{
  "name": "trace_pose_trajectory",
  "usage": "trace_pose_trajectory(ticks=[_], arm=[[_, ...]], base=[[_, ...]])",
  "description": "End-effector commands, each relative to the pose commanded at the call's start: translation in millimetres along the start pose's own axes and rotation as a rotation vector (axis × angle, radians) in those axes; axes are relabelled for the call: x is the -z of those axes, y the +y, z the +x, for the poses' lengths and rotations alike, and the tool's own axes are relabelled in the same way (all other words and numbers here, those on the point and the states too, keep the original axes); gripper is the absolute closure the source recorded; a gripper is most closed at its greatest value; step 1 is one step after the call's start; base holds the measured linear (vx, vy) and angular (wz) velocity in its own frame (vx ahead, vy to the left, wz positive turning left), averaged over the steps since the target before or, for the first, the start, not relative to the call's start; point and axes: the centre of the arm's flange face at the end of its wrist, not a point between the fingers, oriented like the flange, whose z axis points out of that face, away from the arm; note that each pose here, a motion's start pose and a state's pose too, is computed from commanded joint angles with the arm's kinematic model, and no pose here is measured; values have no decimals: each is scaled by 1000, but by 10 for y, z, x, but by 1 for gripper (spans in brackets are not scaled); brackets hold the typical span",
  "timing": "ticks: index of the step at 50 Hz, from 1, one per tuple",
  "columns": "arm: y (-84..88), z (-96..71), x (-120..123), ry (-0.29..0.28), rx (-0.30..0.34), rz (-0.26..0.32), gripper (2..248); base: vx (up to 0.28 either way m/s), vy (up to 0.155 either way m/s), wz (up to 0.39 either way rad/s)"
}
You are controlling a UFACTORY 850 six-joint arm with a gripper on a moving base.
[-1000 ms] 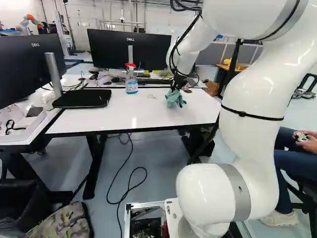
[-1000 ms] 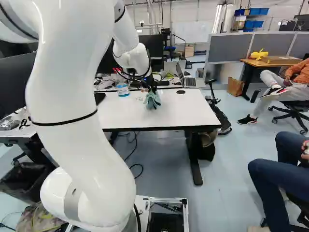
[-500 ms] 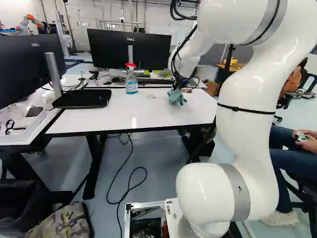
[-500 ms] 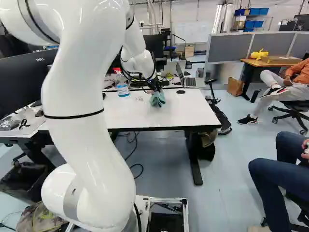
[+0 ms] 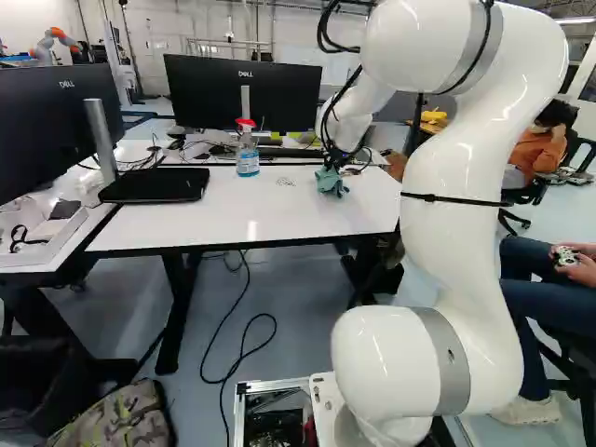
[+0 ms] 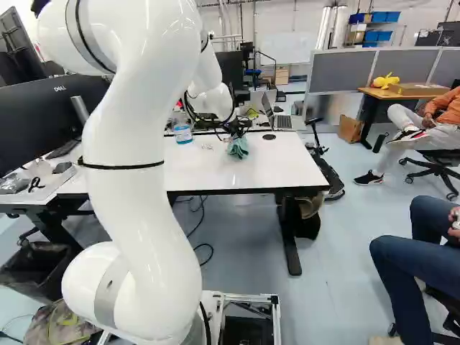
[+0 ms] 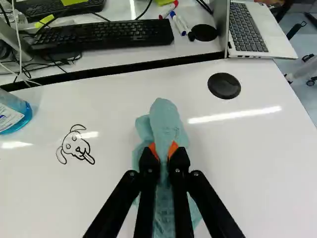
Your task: Clean the table with the green towel
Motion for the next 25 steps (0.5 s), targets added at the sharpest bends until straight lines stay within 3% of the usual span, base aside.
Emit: trace_pose_trajectory(ticks=[10, 25], arm=[[-27, -65, -109, -19, 3, 3, 213], [-208, -237, -184, -54, 25, 22, 213]], base=[[0, 0, 0], [0, 0, 0]])
